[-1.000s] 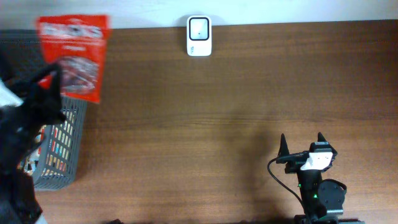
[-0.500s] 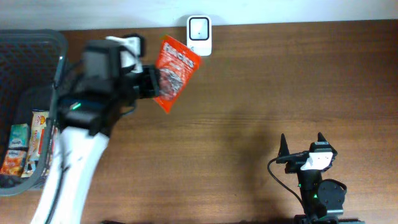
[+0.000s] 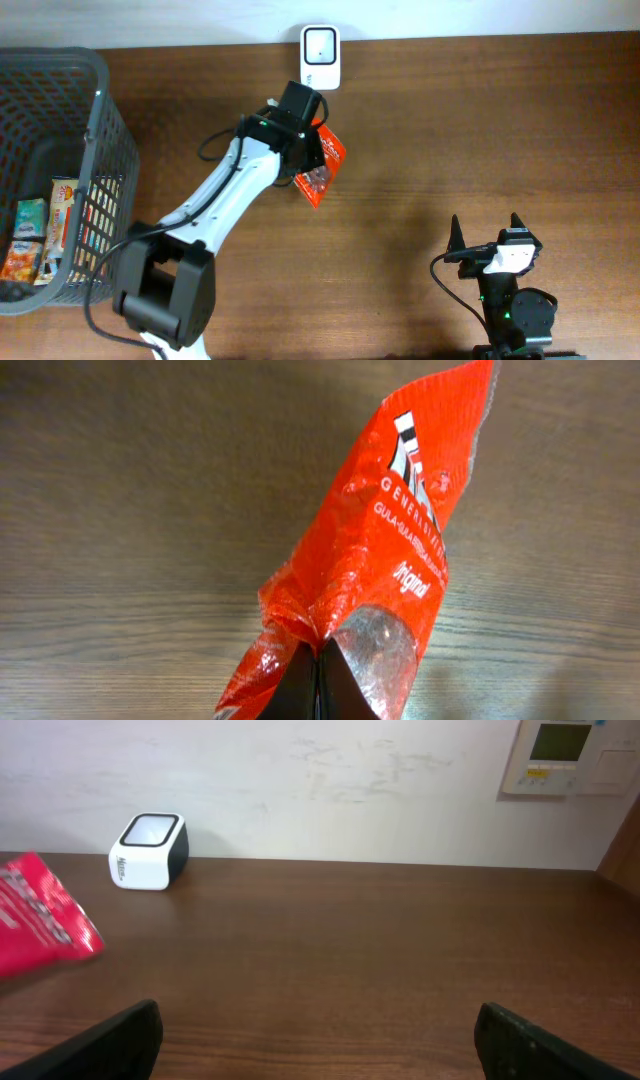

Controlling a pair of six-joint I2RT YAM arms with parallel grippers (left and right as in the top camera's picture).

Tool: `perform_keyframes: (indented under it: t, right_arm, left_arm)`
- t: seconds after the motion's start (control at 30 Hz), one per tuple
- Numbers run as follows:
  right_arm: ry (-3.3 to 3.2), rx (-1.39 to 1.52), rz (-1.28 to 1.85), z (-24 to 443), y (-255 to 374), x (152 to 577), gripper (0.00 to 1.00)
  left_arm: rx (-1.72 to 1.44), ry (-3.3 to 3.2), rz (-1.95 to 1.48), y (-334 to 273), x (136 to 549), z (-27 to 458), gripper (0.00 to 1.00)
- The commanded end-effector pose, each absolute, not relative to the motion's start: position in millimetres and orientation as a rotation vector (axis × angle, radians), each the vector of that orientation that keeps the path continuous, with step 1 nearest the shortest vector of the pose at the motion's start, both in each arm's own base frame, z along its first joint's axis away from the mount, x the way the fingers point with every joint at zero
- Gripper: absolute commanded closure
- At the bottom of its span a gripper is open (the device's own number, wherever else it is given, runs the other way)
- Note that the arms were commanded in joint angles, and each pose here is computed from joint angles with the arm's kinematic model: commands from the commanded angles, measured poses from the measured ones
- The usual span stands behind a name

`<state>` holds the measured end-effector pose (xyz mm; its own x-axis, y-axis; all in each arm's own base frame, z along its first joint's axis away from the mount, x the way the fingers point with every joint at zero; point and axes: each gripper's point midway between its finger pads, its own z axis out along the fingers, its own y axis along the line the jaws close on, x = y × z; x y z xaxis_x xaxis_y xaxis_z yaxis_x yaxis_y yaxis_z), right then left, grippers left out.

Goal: Scan the item barcode
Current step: 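Carry the red bag past the scanner and drop it on the table, then return the left gripper into the basket toward the yellow tissue pack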

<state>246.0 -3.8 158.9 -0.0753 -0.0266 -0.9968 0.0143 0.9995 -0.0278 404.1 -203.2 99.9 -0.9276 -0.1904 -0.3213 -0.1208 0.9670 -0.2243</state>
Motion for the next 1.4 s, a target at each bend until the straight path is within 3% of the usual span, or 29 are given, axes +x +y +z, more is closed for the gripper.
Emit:
perform_keyframes:
  t: [0.0,0.23,0.27,0.33,0.53,0.8,0.87,0.9,0.93,1.1,1.27,1.37]
  right_arm:
    - [1.65,0.002,-0.047,155,-7,246,0.01]
    - [1.651,0.002,-0.047,155,-7,246,0.01]
    - [1.65,0.002,-0.047,155,-7,246,0.01]
    - [1.651,0.002,-0.047,155,-7,246,0.02]
    - [1.651,0.002,-0.047,155,-7,246,0.01]
    - [1.65,0.002,-0.047,155,-7,246,0.01]
    - [1.651,0.001,-0.047,155,-7,246,0.01]
    - [1.651,0.002,-0.047,155,-7,246,0.01]
    - [1.651,0.002,-0.047,155,-7,246,0.02]
    - [1.651,0.001,-0.047,155,-7,246,0.02]
    - [1.651,0.002,-0.047,155,-7,246,0.01]
    - [1.651,0.002,-0.047,155,-7,246,0.01]
  left_arm:
    - [-0.246,2.763,-0.288,-213,403,97,1.0]
    - [-0.185,2.728,-0.333,-235,403,102,0.97]
    - [-0.181,2.722,-0.339,-237,404,103,0.93]
    - [-0.176,2.71,-0.349,-240,405,104,0.73]
    - [0.011,2.685,-0.318,-240,410,112,0.76]
    - [0.123,2.56,-0.259,-217,415,203,0.6]
    - [0.088,2.535,-0.214,-199,413,225,0.51]
    - [0.068,2.524,-0.196,-190,411,234,0.38]
    - [0.048,2.512,-0.18,-181,408,242,0.32]
    - [-0.119,2.421,-0.149,-116,399,290,0.28]
    - [-0.452,2.211,-0.059,5,386,351,0.21]
    - [-0.712,2.075,0.065,97,357,374,0.18]
